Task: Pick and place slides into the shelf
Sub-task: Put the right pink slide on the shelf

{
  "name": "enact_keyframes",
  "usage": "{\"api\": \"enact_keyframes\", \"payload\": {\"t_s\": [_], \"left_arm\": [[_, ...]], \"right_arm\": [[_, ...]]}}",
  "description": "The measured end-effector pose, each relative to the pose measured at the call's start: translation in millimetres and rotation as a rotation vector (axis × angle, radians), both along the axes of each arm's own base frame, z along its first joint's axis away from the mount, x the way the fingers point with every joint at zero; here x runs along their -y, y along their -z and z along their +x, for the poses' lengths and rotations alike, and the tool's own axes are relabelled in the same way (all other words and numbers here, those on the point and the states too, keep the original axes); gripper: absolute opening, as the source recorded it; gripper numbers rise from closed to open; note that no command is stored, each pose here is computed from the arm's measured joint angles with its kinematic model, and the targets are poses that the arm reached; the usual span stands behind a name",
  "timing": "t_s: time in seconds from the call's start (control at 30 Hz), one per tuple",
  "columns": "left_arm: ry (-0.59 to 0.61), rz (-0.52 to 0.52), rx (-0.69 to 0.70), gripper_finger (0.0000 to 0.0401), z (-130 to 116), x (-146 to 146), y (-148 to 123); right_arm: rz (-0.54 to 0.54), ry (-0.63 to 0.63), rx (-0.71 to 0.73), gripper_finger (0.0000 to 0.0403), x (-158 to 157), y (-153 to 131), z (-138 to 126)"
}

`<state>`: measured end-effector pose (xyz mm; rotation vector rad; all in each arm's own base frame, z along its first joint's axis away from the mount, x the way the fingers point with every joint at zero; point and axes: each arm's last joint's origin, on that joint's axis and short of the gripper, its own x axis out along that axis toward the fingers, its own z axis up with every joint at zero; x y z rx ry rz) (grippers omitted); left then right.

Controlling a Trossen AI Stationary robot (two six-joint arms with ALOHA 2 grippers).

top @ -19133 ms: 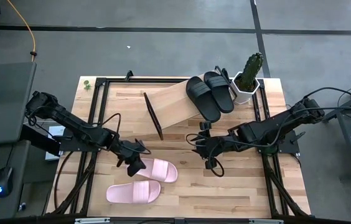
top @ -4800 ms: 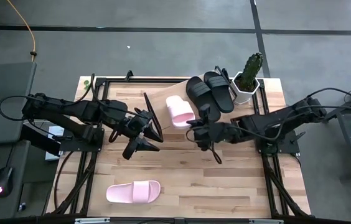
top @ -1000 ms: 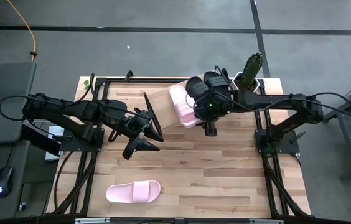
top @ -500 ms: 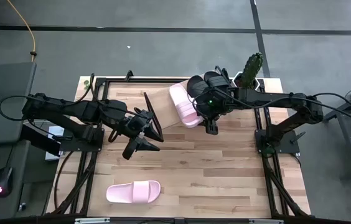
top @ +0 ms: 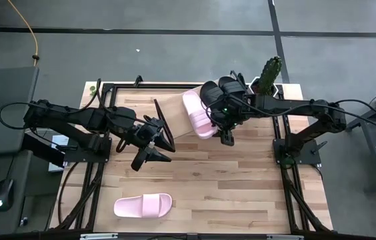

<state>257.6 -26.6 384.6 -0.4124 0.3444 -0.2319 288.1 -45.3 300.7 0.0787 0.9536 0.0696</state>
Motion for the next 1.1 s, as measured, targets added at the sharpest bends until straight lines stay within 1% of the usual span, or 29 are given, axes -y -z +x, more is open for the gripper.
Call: {"api": "enact_keyframes", "payload": {"t_s": [0.17, 0.47, 0.67, 0.93, 1.1], "left_arm": [[0.0, 0.0, 0.0, 0.0184, 0.0, 0.0, 0.0], [0.0, 0.0, -0.002, 0.0184, -0.1, 0.0, 0.2], [0.0, 0.001, -0.016, 0.0184, -0.5, 0.0, 1.5], [0.0, 0.001, -0.016, 0.0184, -0.5, 0.0, 1.5], [0.001, 0.003, -0.015, 0.0184, -0.5, 0.0, 1.5]], "right_arm": [[-0.018, -0.001, 0.0, 0.0217, 0.3, 0.0, 0.1], [-0.02, 0.003, -0.002, 0.0263, 0.3, 0.1, 0.0], [-0.016, -0.018, -0.017, 0.0266, -5.2, 0.9, -0.4], [0.019, -0.007, -0.061, 0.0266, -6.3, 3.1, -4.0], [0.055, -0.03, -0.056, 0.0266, -7.5, 2.4, -4.3]]}}
